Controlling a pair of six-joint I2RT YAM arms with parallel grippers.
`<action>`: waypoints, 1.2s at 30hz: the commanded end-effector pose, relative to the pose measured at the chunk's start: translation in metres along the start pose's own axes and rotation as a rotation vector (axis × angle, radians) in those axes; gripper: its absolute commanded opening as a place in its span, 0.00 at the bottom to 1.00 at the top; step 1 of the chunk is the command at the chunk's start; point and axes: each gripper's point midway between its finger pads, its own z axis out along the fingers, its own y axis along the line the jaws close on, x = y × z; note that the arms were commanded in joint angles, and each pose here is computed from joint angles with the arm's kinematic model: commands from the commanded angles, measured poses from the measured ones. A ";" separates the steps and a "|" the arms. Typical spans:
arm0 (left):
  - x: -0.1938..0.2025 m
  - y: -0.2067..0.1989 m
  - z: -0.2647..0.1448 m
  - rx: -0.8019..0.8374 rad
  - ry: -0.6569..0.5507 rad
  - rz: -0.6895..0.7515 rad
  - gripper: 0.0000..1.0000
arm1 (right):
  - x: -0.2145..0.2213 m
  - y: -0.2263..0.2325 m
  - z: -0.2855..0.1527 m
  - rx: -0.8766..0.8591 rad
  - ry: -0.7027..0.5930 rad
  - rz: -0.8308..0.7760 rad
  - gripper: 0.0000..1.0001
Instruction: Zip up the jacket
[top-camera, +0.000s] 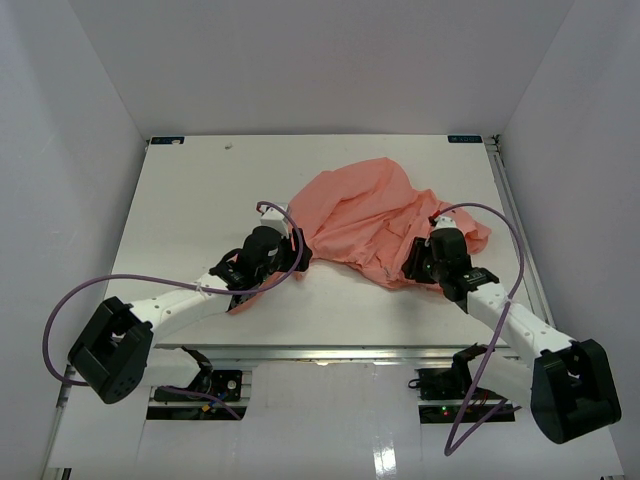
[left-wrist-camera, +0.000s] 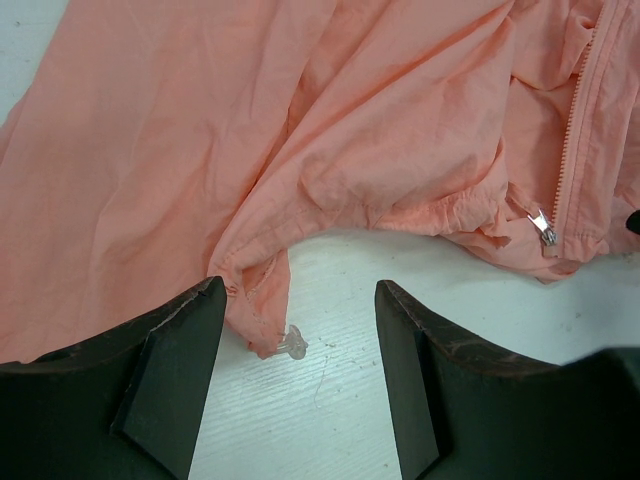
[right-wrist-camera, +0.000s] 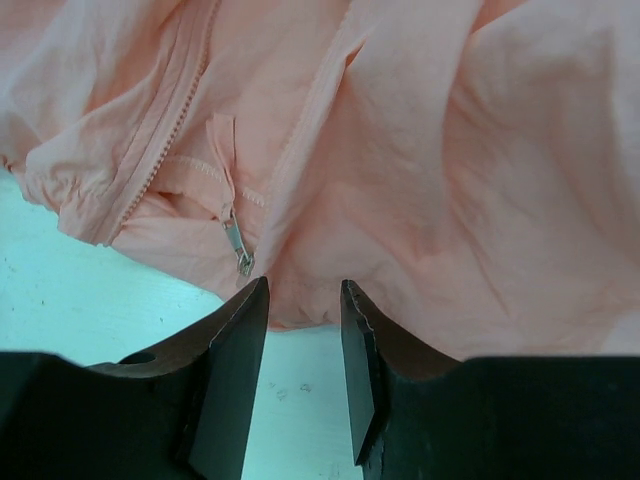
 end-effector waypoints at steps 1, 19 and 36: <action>-0.015 -0.005 -0.006 0.011 -0.044 -0.001 0.72 | -0.039 0.000 -0.017 0.071 -0.109 -0.015 0.41; -0.013 -0.001 -0.002 -0.014 -0.032 0.009 0.72 | -0.009 0.023 0.017 0.070 0.008 -0.079 0.40; -0.012 0.001 -0.001 -0.025 -0.027 0.013 0.72 | 0.028 0.022 0.031 0.053 0.087 -0.110 0.43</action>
